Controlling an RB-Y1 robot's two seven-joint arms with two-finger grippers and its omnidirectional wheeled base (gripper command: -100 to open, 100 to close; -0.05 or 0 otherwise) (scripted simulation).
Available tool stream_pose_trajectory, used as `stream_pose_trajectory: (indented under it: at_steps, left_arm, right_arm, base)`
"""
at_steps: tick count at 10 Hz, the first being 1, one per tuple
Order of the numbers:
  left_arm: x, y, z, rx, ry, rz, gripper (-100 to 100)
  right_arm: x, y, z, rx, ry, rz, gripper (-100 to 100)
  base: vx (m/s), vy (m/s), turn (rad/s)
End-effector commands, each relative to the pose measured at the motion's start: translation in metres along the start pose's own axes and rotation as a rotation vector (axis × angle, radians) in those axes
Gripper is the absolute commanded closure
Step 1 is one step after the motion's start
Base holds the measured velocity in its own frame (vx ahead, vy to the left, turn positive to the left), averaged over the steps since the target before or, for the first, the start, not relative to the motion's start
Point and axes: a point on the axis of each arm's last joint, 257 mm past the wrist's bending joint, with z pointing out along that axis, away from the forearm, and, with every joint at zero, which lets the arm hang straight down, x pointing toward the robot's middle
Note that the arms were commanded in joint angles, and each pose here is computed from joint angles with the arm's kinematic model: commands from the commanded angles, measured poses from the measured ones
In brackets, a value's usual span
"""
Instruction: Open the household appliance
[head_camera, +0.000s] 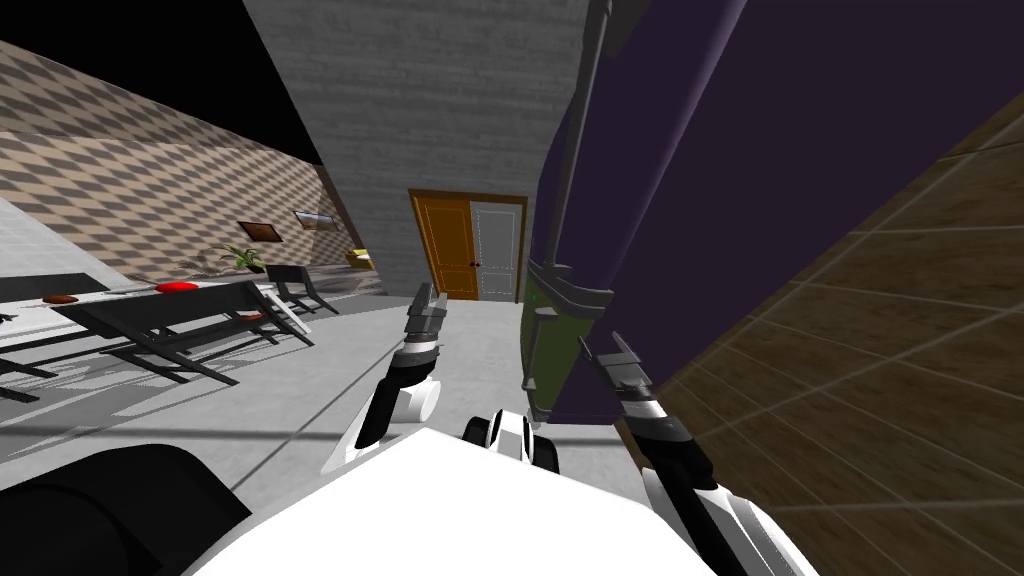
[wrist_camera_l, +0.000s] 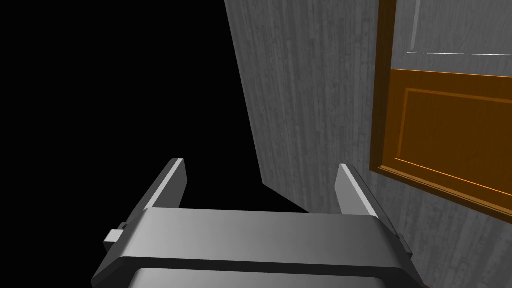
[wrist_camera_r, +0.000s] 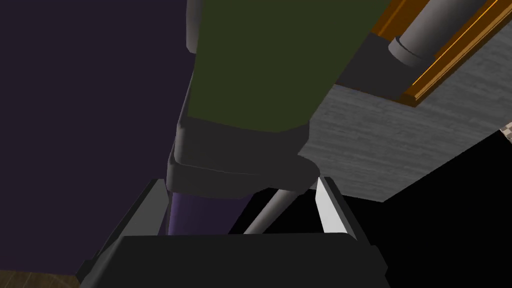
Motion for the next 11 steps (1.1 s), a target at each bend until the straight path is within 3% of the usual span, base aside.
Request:
stream_pose_trajectory:
  at_steps: [1,6,11]
  left_arm:
    - [0.000,0.000,0.000,0.000,0.000,0.000,0]
    - [0.000,0.000,0.000,0.000,0.000,0.000,0]
    - [0.000,0.000,0.000,0.000,0.000,0.000,0]
  right_arm:
    - [0.010,-0.001,-0.002,-0.017,0.029,-0.135,-100]
    - [0.036,-0.007,-0.007,-0.070,0.100,-0.456,-100]
    - [0.054,-0.013,-0.012,-0.116,0.141,-0.696,-100]
  base:
    - [0.064,0.110,-0.037]
    - [0.072,0.125,-0.088]
    - [0.053,0.100,-0.076]
